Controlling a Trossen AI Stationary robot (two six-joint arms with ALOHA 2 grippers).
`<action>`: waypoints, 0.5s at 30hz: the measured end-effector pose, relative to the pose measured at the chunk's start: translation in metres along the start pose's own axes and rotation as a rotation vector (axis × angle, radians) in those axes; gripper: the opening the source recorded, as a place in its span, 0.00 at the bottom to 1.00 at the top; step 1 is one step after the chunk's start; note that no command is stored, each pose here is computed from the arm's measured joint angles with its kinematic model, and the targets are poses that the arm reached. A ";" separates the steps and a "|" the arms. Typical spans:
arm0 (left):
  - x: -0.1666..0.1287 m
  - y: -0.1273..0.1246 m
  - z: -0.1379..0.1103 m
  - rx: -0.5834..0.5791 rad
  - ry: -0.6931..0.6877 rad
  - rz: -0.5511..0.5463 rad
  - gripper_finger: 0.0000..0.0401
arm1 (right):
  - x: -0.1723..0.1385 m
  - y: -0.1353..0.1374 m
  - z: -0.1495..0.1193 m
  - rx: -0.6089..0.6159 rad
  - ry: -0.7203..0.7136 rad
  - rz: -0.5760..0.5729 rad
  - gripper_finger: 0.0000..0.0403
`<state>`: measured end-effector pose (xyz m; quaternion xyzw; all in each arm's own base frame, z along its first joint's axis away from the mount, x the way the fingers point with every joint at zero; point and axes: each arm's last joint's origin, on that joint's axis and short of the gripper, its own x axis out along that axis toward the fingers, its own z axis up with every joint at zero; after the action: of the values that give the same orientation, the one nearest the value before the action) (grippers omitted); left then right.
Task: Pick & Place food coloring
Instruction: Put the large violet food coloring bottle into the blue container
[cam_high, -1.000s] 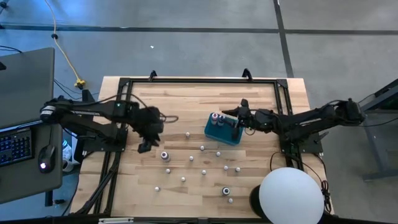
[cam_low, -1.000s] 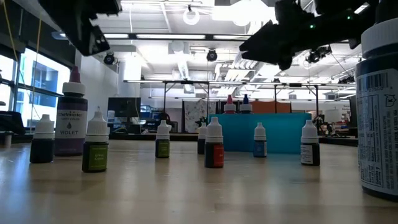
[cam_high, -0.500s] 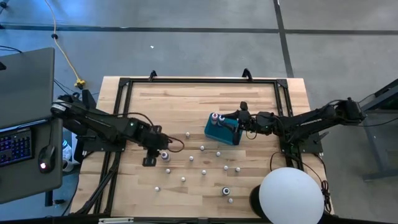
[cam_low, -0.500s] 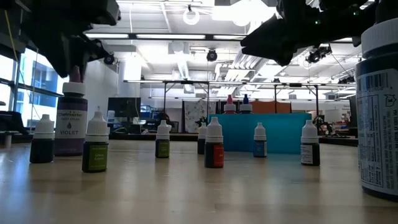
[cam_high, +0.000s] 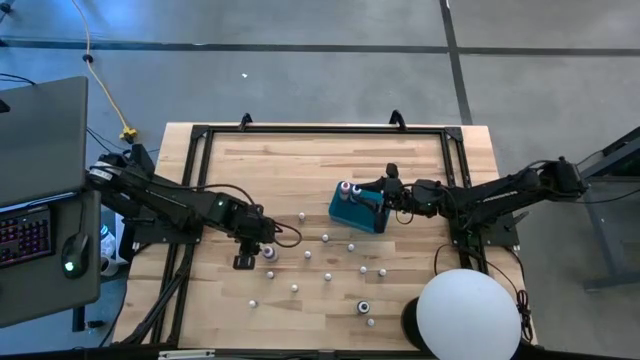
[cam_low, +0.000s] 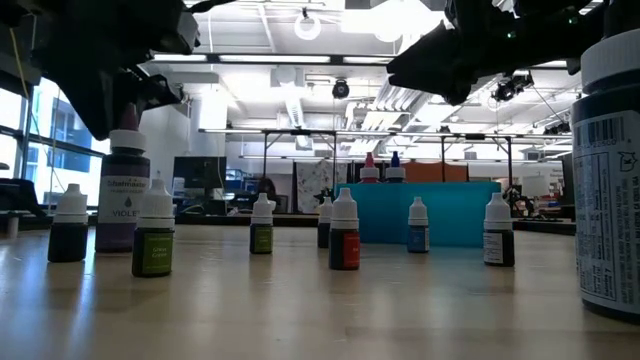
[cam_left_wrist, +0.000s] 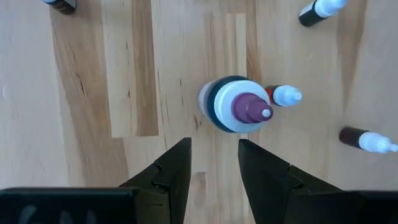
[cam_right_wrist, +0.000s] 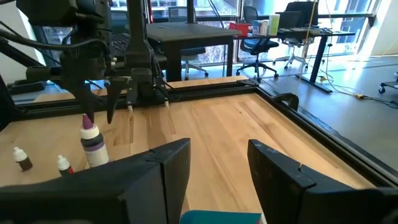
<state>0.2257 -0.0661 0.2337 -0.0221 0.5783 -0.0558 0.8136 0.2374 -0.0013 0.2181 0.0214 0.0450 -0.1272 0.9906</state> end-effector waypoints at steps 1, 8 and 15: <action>0.000 0.000 0.000 0.000 0.004 0.001 0.33 | 0.000 0.000 0.000 0.000 0.000 0.000 0.38; 0.000 0.000 -0.001 -0.007 0.006 0.001 0.33 | 0.000 0.000 0.000 0.000 0.000 0.000 0.38; -0.005 -0.001 0.004 -0.028 -0.018 -0.005 0.33 | 0.000 0.000 0.000 0.000 0.000 0.000 0.38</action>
<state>0.2280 -0.0668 0.2403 -0.0356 0.5718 -0.0495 0.8181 0.2374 -0.0014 0.2181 0.0216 0.0448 -0.1273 0.9906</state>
